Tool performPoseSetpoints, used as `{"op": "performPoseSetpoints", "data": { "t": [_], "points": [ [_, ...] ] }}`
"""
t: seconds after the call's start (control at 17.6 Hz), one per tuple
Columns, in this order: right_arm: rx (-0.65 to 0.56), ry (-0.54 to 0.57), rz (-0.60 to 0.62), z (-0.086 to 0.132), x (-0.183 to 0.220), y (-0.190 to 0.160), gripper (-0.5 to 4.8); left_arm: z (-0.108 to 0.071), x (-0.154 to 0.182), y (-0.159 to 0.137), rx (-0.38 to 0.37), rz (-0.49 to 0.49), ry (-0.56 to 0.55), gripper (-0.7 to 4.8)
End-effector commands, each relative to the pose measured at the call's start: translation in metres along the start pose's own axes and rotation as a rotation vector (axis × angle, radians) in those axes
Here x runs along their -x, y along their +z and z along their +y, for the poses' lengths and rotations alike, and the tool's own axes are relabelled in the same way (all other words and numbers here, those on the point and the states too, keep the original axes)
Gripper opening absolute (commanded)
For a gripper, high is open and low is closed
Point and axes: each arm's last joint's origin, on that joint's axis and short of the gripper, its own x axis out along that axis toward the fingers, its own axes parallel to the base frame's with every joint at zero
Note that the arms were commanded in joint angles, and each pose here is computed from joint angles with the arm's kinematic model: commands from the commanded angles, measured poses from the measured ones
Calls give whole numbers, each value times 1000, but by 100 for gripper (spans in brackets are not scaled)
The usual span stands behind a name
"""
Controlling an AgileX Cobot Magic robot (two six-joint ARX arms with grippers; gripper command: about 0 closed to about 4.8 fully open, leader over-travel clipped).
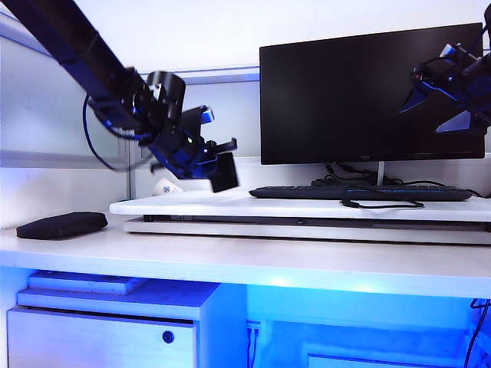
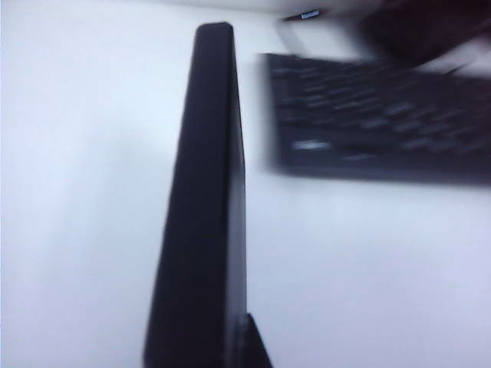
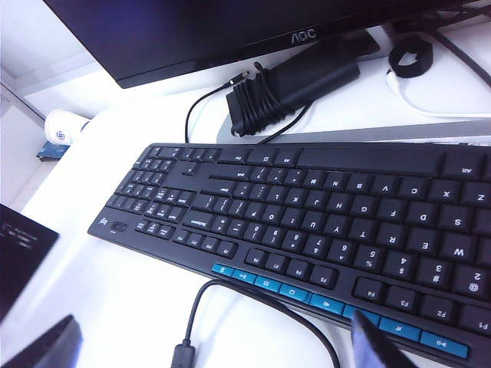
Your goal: Unplug the data cable of the portable hard drive.
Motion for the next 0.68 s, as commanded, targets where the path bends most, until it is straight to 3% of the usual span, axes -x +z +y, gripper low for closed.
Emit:
{"op": "performPoseSetpoints", "data": {
  "t": [0.06,0.23,0.28,0.46,0.68],
  "points": [
    [15,12,-13,4,1,3,472,4,3,-1,-156,57,123,-6],
    [16,19,-8,8,-1,2,472,5,1,-7,-174,89,136,2],
    [16,26,-5,8,-1,1,472,5,1,-8,-173,91,133,84],
    [13,31,10,11,-3,-1,472,5,1,-8,-169,94,132,419],
    [7,45,31,15,-5,-4,472,4,1,-9,-169,99,120,479]
  ]
}}
